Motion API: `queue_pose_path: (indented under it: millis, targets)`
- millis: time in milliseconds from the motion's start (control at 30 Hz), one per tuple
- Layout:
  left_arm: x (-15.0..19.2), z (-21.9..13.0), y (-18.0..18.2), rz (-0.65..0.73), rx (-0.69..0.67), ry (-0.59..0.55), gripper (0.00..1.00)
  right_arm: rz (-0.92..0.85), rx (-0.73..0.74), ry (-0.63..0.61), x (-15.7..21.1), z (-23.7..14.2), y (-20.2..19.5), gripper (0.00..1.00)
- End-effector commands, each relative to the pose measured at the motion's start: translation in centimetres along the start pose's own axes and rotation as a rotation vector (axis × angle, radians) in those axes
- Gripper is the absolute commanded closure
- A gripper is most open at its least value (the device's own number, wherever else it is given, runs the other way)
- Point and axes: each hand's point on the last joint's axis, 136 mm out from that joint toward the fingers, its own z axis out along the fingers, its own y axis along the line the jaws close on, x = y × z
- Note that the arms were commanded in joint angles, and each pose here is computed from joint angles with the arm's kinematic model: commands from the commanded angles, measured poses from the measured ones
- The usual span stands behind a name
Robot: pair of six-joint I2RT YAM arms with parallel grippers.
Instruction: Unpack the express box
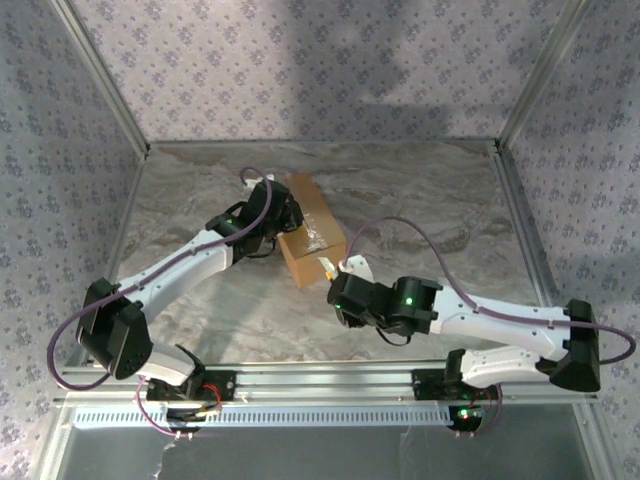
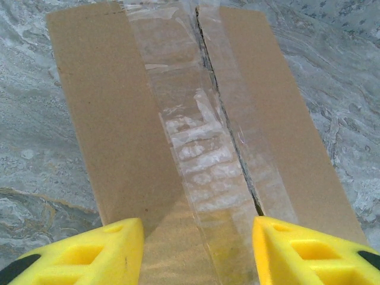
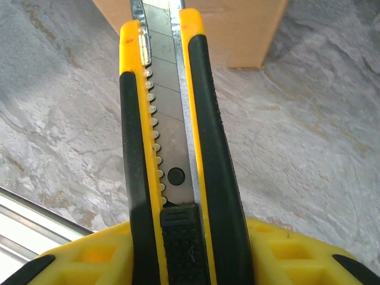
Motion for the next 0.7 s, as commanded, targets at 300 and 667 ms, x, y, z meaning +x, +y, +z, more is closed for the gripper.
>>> queue_pose_path:
  millis: [300, 667]
  targets:
    - [-0.4, -3.1, -0.6, 0.025, 0.061, -0.019, 0.48, 0.237, 0.087, -0.062, -0.9, -1.0, -9.7, 1.0]
    - [-1.0, -6.4, 0.3, -0.015, 0.086, -0.06, 0.47, 0.46, 0.121, -0.146, -7.1, 2.9, -19.8, 1.0]
